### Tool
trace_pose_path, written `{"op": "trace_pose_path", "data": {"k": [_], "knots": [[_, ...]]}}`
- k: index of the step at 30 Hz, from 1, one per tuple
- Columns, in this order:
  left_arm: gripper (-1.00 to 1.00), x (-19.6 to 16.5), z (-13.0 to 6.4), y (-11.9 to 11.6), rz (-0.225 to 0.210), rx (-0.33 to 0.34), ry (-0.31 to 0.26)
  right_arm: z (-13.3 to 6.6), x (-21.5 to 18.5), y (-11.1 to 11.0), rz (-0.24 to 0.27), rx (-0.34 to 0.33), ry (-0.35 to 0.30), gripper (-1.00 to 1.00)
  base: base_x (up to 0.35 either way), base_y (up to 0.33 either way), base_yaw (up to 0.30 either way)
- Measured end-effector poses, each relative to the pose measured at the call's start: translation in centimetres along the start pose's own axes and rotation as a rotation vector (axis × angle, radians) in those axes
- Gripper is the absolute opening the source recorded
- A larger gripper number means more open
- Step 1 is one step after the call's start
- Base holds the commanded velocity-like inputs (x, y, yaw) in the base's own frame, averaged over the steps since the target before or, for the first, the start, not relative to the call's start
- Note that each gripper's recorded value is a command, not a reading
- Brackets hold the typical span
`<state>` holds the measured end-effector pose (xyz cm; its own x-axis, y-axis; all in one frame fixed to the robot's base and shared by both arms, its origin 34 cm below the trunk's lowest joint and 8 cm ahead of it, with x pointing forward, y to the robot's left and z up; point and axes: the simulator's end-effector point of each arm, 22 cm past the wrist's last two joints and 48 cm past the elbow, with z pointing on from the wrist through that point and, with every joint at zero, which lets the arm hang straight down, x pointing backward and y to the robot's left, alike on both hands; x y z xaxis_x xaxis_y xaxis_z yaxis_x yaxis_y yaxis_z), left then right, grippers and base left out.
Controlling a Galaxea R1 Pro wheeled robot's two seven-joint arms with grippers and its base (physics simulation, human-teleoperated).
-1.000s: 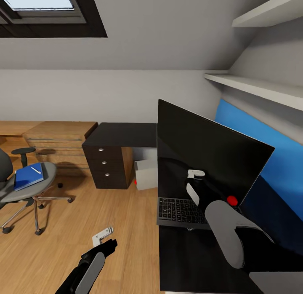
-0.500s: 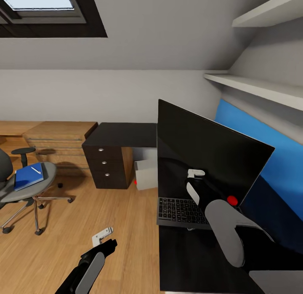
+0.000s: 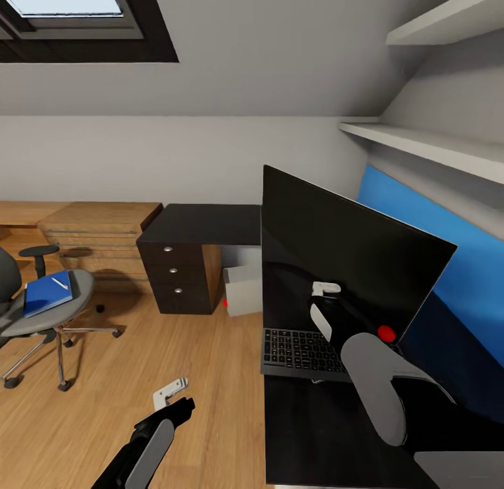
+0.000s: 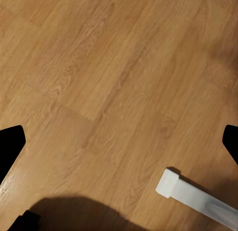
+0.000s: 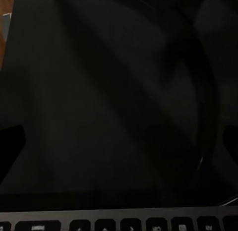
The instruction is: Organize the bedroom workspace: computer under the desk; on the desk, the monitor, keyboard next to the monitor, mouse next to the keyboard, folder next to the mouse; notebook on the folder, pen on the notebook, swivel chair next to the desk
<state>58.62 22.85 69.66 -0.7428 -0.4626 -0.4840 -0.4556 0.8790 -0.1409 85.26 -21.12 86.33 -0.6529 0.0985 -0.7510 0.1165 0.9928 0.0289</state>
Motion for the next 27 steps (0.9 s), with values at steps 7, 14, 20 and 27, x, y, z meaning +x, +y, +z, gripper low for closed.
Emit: {"op": "trace_pose_path", "data": {"k": [7,14,20,27], "knots": [[1.00,0.0,0.0,0.0,-0.001,0.000,0.000,0.0,-0.1,-0.1,0.002,0.002,-0.001,1.00,0.000,0.000,0.000],[1.00,0.2,0.2,0.1,0.000,-0.003,0.005,0.2,0.3,-0.1,0.002,0.003,0.004,1.00,0.000,0.000,0.000],[1.00,0.5,0.4,0.3,0.001,-0.007,0.012,0.6,0.8,-0.2,0.001,0.005,0.013,1.00,0.000,0.000,0.000],[1.00,0.9,0.7,0.5,0.002,-0.013,0.021,1.1,1.5,-0.3,0.000,0.006,0.026,1.00,0.000,0.000,0.000]]}}
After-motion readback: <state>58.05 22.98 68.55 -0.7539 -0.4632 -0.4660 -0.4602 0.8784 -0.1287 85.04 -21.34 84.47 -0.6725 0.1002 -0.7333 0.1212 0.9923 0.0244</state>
